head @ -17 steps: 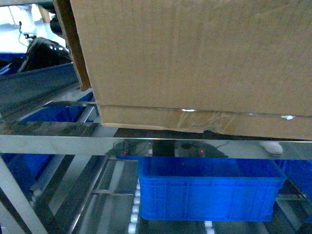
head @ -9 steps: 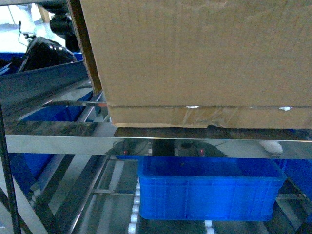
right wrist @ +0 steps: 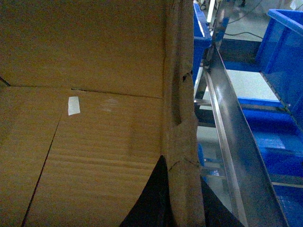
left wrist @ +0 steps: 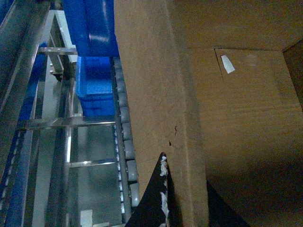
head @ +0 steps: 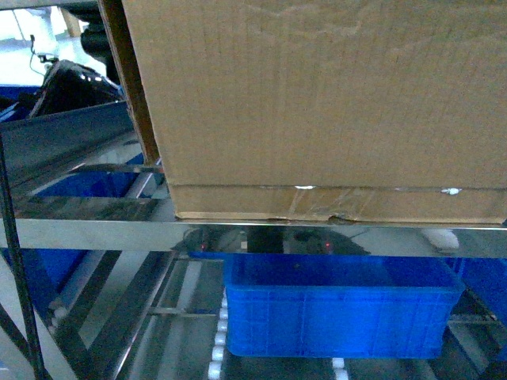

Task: Sort boxes to right shelf from conveyor

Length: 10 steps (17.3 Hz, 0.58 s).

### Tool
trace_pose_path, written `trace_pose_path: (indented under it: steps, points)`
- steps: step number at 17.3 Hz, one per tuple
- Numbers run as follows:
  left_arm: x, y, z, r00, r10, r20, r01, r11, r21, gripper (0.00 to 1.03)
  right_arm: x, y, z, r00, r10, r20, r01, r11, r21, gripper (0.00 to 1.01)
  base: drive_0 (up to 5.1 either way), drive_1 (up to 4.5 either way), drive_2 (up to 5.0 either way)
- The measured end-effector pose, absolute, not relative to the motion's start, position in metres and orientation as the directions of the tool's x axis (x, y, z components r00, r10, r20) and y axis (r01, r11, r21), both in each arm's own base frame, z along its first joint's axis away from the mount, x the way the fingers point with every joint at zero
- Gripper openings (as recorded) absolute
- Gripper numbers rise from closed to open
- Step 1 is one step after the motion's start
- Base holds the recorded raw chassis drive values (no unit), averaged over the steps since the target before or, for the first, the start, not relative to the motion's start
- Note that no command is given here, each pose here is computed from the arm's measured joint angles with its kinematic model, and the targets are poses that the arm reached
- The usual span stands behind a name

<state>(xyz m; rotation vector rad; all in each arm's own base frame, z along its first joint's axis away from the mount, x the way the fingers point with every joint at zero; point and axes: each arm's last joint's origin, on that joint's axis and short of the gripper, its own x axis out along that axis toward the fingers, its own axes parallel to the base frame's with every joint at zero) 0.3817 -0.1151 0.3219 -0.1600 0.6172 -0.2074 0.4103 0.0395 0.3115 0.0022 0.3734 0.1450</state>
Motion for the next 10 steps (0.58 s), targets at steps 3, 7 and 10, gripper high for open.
trace_pose_path:
  steps: [3,7,10]
  points:
    - [0.386,-0.114,0.321,0.795,-0.238,-0.558,0.137,0.966,-0.217,0.03,0.416,0.04,0.311,0.919,0.143,-0.368,-0.144,0.989,0.027,0.04,0.0,0.0,0.0]
    - [0.408,-0.111,0.318,0.781,-0.239,-0.577,0.11,0.962,-0.25,0.03,0.443,0.043,0.31,0.905,0.159,-0.394,-0.165,0.986,0.018,0.04,0.0,0.0,0.0]
    - [0.425,-0.113,0.32,0.778,-0.249,-0.577,0.115,0.959,-0.259,0.03,0.456,0.045,0.311,0.909,0.161,-0.384,-0.169,0.986,0.011,0.04,0.0,0.0,0.0]
